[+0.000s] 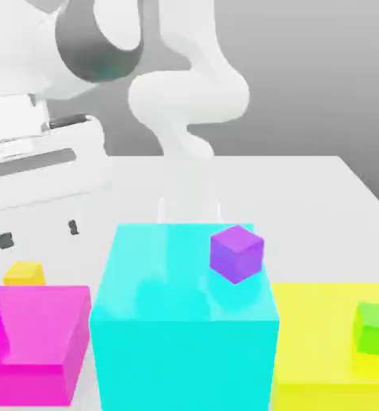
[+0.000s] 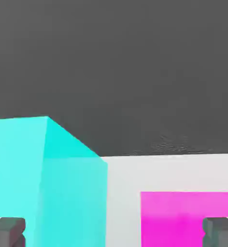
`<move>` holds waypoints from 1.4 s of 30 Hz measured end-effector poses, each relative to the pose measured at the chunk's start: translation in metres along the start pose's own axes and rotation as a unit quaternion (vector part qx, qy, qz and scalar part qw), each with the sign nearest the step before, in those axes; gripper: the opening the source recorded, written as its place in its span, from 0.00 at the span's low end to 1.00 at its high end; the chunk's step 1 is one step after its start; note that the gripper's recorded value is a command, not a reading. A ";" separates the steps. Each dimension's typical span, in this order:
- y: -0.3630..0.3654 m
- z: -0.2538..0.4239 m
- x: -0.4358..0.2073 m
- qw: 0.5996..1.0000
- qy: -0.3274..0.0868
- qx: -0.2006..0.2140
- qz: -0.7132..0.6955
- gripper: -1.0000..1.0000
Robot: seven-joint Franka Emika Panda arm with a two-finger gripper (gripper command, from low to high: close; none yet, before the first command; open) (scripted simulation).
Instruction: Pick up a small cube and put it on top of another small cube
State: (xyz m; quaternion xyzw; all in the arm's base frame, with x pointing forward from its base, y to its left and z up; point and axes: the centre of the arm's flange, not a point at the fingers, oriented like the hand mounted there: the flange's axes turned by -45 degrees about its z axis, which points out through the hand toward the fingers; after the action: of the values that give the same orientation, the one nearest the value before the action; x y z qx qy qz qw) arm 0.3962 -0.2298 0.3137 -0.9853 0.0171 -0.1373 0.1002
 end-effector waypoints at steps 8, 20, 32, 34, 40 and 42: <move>0.089 0.047 -0.122 0.994 -0.082 -0.059 0.034 0.50; 0.131 0.076 -0.195 0.984 -0.131 -0.115 0.035 0.50; 0.133 0.098 -0.204 0.984 -0.132 -0.110 0.037 0.00; 0.133 0.086 -0.199 0.984 -0.132 -0.113 0.035 0.00; 0.125 0.053 -0.190 0.984 -0.131 -0.113 0.036 0.00; 0.122 0.046 -0.189 0.985 -0.132 -0.109 0.037 0.00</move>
State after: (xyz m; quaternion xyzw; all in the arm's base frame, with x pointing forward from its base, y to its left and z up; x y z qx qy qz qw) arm 0.2262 -0.3285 0.1955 -0.9985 0.0553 0.0000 -0.0016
